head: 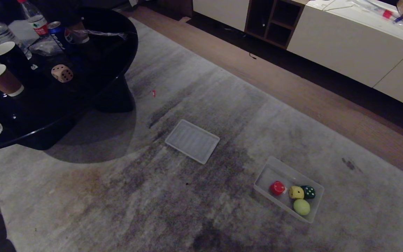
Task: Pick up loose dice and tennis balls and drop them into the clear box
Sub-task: Put the ball in the box
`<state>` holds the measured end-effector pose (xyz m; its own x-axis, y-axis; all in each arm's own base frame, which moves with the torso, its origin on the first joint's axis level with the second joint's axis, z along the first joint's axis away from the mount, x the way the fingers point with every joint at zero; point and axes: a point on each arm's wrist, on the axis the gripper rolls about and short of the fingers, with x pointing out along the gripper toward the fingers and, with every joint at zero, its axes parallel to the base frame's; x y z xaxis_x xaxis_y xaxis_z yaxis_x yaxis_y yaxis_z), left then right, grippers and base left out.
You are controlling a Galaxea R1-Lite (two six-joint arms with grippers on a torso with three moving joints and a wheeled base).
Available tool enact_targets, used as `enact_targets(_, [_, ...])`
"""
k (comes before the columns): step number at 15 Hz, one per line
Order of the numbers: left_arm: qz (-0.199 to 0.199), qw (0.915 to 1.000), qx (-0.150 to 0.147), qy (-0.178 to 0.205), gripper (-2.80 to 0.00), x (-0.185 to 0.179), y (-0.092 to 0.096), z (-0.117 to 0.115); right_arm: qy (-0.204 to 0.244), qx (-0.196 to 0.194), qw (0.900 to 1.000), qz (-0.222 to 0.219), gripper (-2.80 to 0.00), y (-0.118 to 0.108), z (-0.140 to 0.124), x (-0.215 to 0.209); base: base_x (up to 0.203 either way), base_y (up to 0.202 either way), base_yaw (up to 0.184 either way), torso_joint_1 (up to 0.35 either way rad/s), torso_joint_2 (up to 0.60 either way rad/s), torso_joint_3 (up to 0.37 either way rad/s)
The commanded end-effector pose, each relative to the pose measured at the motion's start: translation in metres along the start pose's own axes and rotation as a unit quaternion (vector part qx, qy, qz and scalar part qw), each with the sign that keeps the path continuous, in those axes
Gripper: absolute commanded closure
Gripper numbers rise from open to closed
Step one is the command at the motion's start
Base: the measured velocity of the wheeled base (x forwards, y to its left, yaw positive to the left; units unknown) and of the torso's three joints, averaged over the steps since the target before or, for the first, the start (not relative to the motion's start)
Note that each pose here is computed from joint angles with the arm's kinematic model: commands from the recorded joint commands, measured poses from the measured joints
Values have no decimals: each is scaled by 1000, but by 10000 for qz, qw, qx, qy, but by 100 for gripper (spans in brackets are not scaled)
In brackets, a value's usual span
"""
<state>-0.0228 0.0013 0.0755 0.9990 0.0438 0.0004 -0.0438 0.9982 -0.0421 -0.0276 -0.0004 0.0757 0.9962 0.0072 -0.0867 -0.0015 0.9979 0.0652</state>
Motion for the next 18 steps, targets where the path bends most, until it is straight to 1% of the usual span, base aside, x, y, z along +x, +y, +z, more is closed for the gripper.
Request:
enact_targets(1, [4, 10000, -3, 17, 0, 0, 0, 0, 11, 1, 10000, 1, 0, 0, 0, 0, 0, 0, 0, 0, 0, 0])
enact_targets(5, [4, 10000, 4, 17, 0, 0, 0, 0, 11, 1, 10000, 1, 0, 0, 0, 0, 0, 0, 0, 3, 2, -117])
enact_targets(18, [4, 10000, 12, 17, 0, 0, 0, 0, 11, 1, 10000, 1, 0, 0, 0, 0, 0, 0, 0, 3, 2, -198])
